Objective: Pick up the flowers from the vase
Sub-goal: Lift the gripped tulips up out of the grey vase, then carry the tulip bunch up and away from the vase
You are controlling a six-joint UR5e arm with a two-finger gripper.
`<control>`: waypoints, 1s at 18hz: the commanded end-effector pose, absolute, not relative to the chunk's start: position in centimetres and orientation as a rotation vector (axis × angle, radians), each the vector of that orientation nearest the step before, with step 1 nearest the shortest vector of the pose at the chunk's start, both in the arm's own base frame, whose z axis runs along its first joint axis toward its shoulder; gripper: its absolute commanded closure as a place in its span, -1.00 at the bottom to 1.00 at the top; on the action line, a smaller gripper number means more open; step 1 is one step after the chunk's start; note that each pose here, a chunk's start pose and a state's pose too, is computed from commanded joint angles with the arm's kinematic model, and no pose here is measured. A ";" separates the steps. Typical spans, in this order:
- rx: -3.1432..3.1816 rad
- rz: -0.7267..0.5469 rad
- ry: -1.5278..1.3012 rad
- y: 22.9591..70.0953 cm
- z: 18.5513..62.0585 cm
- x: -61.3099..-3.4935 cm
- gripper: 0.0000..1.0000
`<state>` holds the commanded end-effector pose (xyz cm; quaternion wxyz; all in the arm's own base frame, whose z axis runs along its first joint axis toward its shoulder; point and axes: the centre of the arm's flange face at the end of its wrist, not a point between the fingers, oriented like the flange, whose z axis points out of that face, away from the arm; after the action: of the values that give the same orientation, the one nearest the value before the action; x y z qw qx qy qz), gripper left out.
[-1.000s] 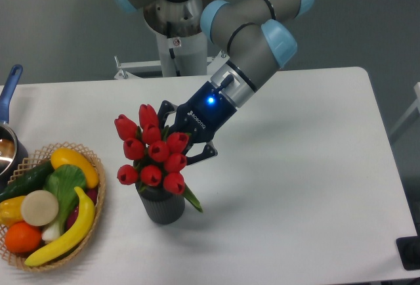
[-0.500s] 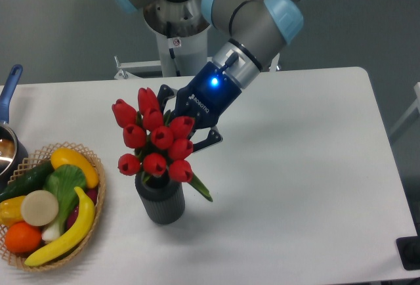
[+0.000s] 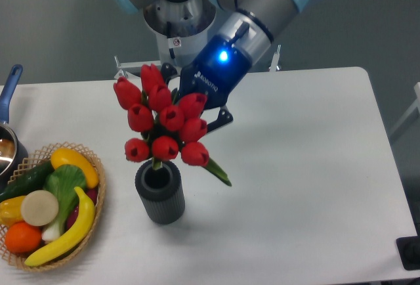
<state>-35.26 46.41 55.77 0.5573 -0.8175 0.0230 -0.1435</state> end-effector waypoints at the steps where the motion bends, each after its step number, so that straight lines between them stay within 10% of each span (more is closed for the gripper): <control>1: -1.926 -0.333 0.036 46.2 56.5 -35.6 0.19; 18: -1.923 0.091 -0.204 26.0 53.7 -54.4 0.19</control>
<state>-54.39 26.02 53.73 0.5671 -0.8181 -0.0868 0.0389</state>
